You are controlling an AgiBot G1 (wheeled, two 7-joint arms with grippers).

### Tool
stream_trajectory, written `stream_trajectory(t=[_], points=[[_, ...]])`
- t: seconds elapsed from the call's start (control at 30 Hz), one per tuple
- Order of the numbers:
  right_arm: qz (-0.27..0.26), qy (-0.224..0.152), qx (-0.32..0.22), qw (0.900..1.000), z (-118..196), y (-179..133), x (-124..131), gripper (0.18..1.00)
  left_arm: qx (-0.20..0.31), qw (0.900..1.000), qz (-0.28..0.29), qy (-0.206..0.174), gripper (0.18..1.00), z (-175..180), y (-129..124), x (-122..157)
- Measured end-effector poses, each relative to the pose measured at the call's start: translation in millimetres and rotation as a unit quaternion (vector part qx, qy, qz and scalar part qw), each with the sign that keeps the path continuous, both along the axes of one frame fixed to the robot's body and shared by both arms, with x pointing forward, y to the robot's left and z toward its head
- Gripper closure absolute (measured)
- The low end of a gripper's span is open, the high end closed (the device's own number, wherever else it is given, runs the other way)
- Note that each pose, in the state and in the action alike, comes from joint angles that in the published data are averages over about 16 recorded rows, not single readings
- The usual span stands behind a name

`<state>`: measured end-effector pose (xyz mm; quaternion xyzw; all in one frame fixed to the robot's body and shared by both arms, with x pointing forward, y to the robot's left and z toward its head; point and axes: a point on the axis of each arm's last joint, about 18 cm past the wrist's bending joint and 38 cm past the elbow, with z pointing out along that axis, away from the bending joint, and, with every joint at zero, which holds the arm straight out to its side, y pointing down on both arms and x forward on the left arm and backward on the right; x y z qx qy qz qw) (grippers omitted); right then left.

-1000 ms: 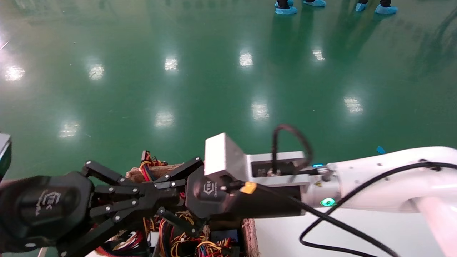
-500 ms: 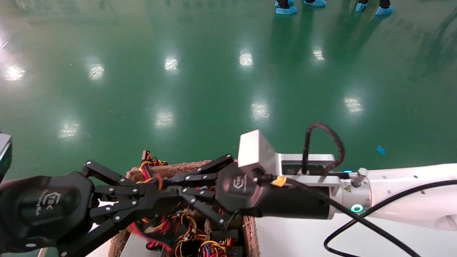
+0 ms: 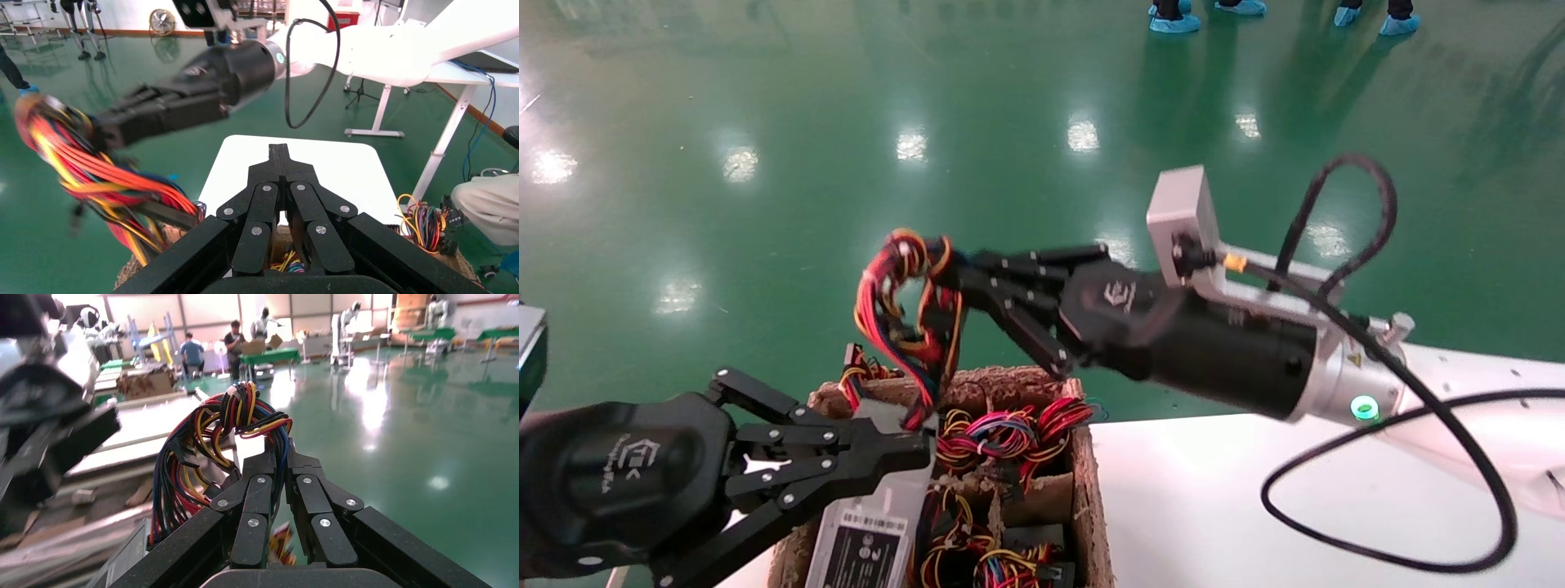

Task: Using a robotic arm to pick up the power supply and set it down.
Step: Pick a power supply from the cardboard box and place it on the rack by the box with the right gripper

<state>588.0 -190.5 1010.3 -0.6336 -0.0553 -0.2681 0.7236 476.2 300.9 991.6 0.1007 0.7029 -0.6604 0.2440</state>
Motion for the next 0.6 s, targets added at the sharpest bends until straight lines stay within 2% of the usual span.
stream_trajectory(t=[0.37, 0.6], points=[[0.007, -0.038, 0.040, 0.998, 49, 12, 6, 0.979, 0.000, 1.0000, 0.000, 0.000, 0.993, 0, 0, 0], [-0.020, -0.067, 0.044, 0.997, 80, 3, 15, 0.979, 0.000, 1.0000, 0.000, 0.000, 0.993, 0, 0, 0]])
